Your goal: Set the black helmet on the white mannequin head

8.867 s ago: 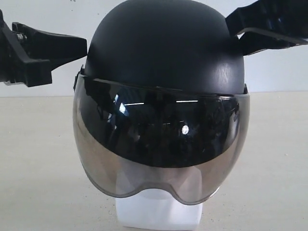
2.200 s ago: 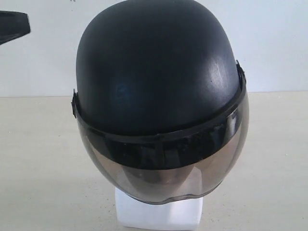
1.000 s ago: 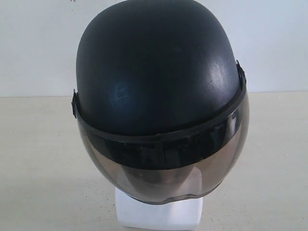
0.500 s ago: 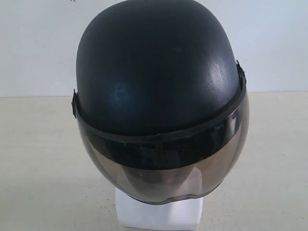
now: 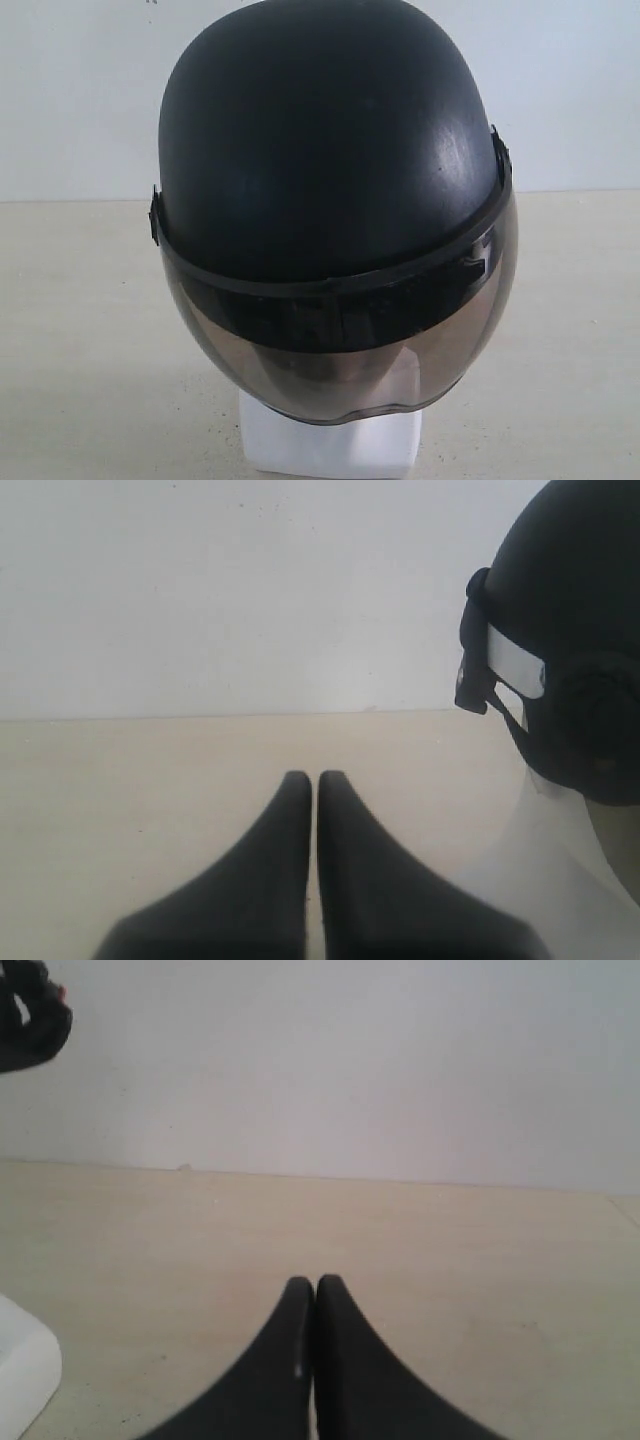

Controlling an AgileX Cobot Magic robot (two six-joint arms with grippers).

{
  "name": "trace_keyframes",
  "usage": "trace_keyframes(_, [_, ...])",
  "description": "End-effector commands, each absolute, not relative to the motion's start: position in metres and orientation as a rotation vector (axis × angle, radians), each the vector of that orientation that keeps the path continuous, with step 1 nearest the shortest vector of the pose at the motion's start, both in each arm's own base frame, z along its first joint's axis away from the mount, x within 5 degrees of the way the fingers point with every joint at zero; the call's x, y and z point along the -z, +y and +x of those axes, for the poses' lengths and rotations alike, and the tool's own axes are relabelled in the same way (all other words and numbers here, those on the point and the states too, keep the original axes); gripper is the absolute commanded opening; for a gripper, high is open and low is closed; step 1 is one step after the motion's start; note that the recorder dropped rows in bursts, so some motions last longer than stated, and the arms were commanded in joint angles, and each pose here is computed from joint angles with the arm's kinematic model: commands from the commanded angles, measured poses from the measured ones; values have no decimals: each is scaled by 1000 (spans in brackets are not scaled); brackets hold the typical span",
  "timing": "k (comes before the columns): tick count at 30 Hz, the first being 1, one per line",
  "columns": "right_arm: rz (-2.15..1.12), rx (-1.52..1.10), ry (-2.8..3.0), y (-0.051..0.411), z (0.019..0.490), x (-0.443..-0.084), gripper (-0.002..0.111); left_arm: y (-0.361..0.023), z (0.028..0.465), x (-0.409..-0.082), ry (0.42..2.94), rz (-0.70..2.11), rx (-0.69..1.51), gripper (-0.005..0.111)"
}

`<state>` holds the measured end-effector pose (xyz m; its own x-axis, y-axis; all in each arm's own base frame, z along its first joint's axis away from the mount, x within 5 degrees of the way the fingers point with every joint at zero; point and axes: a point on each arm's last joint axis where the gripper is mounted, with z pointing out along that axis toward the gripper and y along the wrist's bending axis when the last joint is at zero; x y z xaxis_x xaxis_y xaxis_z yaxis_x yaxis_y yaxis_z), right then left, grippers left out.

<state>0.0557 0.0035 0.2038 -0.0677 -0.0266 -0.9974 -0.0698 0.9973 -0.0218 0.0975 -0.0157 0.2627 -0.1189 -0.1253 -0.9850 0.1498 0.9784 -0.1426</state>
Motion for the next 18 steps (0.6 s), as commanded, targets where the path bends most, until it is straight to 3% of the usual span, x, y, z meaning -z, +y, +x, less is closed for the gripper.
trace_keyframes(1, [-88, -42, 1617, 5, 56, -201, 0, -17, 97, -262, 1674, 18, 250, 4])
trace_keyframes(18, [-38, -115, 1832, 7, 53, -182, 0, -17, 97, -262, 1674, 18, 250, 4])
